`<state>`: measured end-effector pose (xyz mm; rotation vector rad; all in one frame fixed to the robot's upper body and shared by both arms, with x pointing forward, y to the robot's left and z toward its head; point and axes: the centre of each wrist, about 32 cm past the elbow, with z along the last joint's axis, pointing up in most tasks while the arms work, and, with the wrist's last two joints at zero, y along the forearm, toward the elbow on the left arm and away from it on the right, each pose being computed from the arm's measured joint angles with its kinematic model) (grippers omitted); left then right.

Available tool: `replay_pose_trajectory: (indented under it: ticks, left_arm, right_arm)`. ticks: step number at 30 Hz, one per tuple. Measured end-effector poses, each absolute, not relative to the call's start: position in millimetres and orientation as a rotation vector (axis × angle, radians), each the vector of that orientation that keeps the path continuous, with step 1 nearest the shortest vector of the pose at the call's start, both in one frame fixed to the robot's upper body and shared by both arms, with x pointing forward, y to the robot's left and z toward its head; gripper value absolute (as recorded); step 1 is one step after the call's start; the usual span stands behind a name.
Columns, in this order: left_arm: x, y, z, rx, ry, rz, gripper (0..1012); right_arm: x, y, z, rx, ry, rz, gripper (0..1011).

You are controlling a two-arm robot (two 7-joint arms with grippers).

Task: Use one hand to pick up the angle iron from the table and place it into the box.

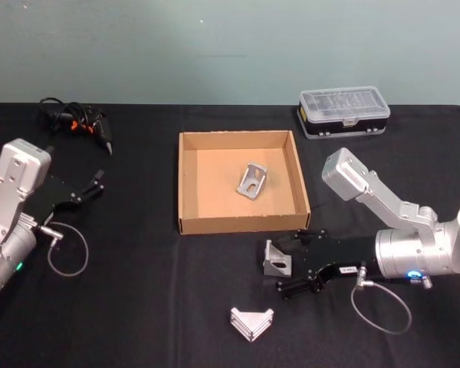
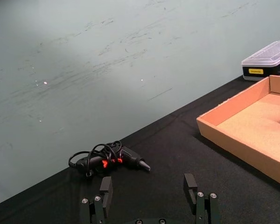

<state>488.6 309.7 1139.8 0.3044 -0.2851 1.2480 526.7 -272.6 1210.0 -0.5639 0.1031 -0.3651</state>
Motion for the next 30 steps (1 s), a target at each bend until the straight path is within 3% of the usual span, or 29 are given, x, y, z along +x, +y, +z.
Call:
replay_pose_trajectory:
  ticks: [30]
  left_arm:
    - [488.6,309.6,1139.8,0.304,-0.285,1.248,1000]
  right_arm:
    - [542.5,-260.1,1191.2,-0.555,0.103,-0.379,978]
